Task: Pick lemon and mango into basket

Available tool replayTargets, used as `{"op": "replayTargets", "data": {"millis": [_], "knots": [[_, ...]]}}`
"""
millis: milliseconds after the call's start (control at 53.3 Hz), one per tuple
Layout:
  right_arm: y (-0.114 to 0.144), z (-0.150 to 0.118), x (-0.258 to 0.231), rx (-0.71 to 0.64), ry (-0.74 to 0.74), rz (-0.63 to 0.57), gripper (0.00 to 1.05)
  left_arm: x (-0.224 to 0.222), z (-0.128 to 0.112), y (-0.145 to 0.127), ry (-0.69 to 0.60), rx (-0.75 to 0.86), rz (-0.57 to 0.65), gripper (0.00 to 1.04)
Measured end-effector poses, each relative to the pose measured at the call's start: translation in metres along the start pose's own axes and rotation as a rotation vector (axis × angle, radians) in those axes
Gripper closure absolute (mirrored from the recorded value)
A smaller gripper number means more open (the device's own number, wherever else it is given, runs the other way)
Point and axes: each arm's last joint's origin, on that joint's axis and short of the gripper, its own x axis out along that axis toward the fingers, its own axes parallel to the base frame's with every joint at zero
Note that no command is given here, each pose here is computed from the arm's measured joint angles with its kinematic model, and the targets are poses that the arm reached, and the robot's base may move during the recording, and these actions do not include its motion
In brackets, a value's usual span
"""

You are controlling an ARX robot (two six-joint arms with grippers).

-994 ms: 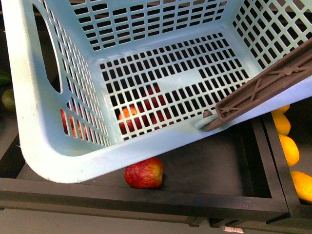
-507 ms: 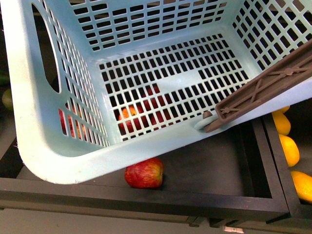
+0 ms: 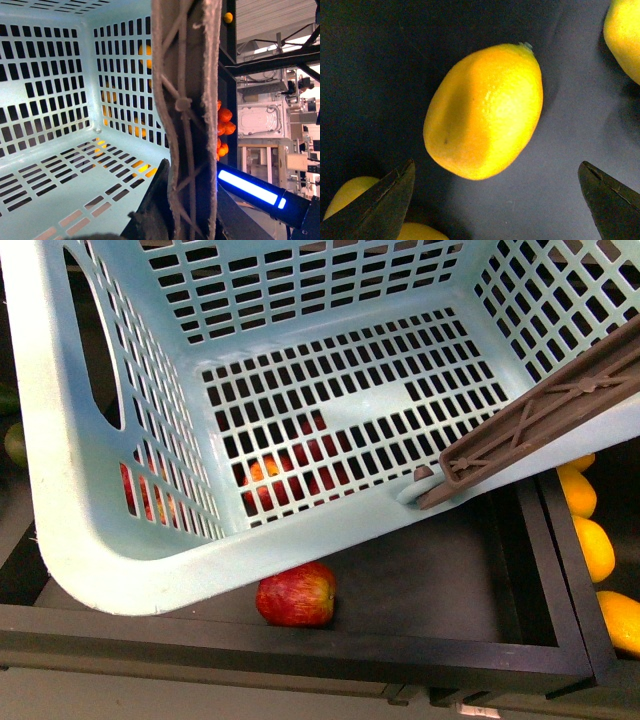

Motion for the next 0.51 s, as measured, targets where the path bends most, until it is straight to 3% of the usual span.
{"op": "replayTargets", "data": {"millis": [507], "knots": [[0.019,0.02,0.031,0.003,-0.026,-0.017,0.09,0.0,0.0,0.0,0.0,0.0,0.0,0.98]]}}
